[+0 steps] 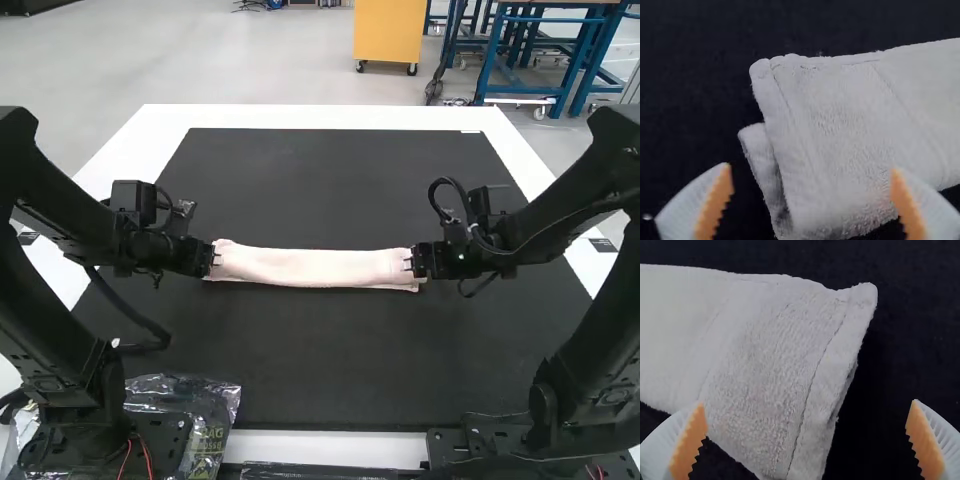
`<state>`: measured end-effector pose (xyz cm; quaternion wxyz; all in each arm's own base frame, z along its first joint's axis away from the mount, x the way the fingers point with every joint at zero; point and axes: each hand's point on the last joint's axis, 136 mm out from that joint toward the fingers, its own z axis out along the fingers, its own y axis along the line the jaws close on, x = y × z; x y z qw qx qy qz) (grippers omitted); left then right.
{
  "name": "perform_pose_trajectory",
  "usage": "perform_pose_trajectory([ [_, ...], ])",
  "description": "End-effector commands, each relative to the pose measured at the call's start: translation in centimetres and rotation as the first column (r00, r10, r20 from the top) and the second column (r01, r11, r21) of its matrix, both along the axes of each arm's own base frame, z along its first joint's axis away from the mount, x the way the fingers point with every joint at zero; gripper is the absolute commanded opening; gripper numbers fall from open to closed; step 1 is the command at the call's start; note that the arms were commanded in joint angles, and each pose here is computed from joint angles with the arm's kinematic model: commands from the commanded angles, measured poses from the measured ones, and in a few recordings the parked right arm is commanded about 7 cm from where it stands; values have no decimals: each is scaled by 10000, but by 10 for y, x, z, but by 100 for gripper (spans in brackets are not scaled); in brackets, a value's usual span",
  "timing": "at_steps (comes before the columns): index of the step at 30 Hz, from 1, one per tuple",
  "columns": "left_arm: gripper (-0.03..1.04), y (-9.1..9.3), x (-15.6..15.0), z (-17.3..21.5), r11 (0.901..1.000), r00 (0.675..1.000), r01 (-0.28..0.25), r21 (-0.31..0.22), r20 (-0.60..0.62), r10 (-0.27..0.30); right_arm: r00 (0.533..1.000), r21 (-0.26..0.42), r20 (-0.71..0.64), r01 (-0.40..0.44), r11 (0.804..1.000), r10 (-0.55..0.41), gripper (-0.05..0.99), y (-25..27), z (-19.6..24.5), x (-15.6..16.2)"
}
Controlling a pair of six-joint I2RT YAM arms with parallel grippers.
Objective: Fold the towel.
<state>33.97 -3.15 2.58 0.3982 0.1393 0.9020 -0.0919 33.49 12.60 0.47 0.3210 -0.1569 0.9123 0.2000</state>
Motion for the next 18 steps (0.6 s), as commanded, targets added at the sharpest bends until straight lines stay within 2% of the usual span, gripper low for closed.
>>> perform_pose_trajectory([
  [1, 97, 10, 8, 8, 9995, 9987, -154, 268, 480, 141, 9997, 142, 17, 225, 9996, -225, 91, -2, 3, 4],
  [4, 97, 25, 21, 27, 9968, 9911, -794, -21, 1073, 791, 9997, 204, 75, 211, 9996, -213, 91, 0, 7, 7],
  [9, 97, 44, 34, 54, 9864, 9730, -1483, -705, 1680, 1582, 9999, 244, 128, 104, 9996, -107, 91, 6, 9, 8],
  [13, 97, 50, 38, 62, 9815, 9670, -1683, -910, 1778, 1823, 10000, 222, 33, -42, 9997, 41, 91, 11, 5, 5],
  [18, 97, 50, 37, 63, 9802, 9674, -1704, -1005, 1723, 1858, 9997, 174, -72, -213, 9996, 215, 91, 18, -3, 3],
])
